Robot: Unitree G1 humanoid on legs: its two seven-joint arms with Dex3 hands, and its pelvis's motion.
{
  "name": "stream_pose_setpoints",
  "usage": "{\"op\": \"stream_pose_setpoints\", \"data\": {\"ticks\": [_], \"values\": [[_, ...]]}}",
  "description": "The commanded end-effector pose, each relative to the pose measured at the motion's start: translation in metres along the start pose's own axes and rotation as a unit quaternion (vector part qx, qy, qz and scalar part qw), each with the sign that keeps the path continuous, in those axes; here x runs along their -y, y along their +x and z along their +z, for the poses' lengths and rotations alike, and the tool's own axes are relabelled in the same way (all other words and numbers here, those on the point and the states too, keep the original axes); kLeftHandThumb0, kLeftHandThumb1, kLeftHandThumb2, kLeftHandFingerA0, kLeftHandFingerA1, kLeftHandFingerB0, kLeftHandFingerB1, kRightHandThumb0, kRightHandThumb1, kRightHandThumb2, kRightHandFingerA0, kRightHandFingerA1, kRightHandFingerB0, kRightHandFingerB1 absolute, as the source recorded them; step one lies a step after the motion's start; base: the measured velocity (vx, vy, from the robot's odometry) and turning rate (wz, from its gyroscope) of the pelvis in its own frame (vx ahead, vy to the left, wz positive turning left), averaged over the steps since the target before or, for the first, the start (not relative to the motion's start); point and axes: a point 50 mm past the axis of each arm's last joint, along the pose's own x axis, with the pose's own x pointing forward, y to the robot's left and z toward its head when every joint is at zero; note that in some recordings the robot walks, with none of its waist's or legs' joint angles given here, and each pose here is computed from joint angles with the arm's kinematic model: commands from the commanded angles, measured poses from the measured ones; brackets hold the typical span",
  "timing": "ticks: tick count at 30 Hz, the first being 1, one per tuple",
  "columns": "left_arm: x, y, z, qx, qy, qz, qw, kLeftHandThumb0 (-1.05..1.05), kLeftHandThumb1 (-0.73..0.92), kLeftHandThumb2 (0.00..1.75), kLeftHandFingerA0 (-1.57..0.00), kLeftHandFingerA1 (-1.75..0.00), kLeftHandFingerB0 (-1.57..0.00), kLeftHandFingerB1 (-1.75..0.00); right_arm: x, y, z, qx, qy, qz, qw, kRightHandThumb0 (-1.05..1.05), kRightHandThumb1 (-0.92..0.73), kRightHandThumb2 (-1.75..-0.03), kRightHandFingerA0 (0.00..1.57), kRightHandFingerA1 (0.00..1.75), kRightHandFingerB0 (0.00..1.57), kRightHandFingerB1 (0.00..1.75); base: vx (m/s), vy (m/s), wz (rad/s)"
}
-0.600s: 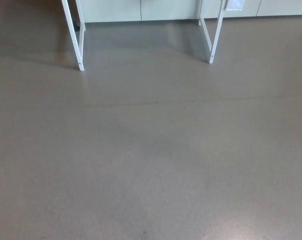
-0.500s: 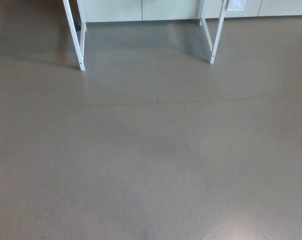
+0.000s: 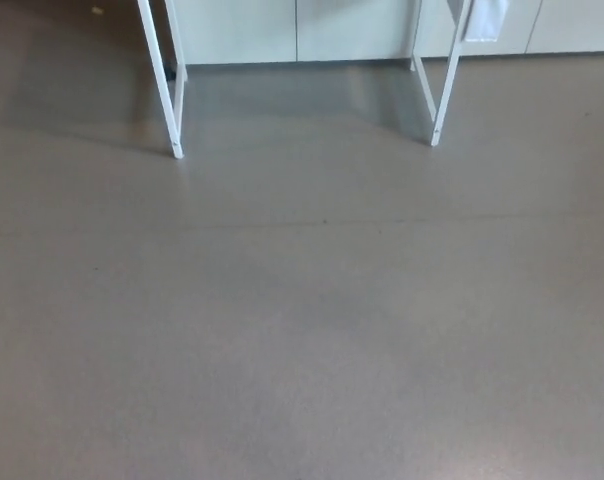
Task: The robot walks towards a desk on which a file tray is kept in the middle and a stapler is kept to its right. The robot lifts the stapler using its right hand and places it on the file tray.
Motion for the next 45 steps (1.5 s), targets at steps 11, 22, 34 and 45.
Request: {"op": "stream_pose_setpoints", "data": {"ticks": [11,22,34,45], "values": [[-0.0104,-0.0012,0.0106,0.015,0.038,0.003,0.999,-0.89,0.43,1.20,-1.08,-1.25,-0.83,-1.08,-0.0006,0.0030,0.0003,-0.002,0.007,0.003,1.000,-0.76,-0.63,-0.83,0.33,0.61,0.00,0.05,0.21,0.123,-0.02],[-0.0091,-0.0009,0.0095,0.013,0.048,0.009,0.999,-0.86,0.39,1.09,-1.35,-1.45,-1.00,-1.24,-0.0005,0.0000,-0.0002,0.030,0.051,0.017,0.998,-0.69,-0.78,-0.63,0.22,0.44,0.00,0.03,0.29,-0.178,0.16],[-0.0088,-0.0008,0.0096,0.015,0.033,0.006,0.999,-0.88,0.40,1.16,-0.79,-1.13,-0.55,-0.95,-0.0015,-0.0068,0.0041,0.059,0.032,0.019,0.998,-0.95,-0.70,-1.01,0.11,0.45,0.00,0.06,0.26,0.099,-0.18],[-0.0073,0.0003,0.0115,0.011,0.028,0.007,1.000,-0.90,0.39,1.08,-1.12,-1.37,-0.74,-1.10,0.0017,-0.0045,0.0044,0.042,0.034,0.011,0.998,-0.75,-0.76,-0.63,0.17,0.47,0.00,0.06,0.14,0.063,0.04]]}}
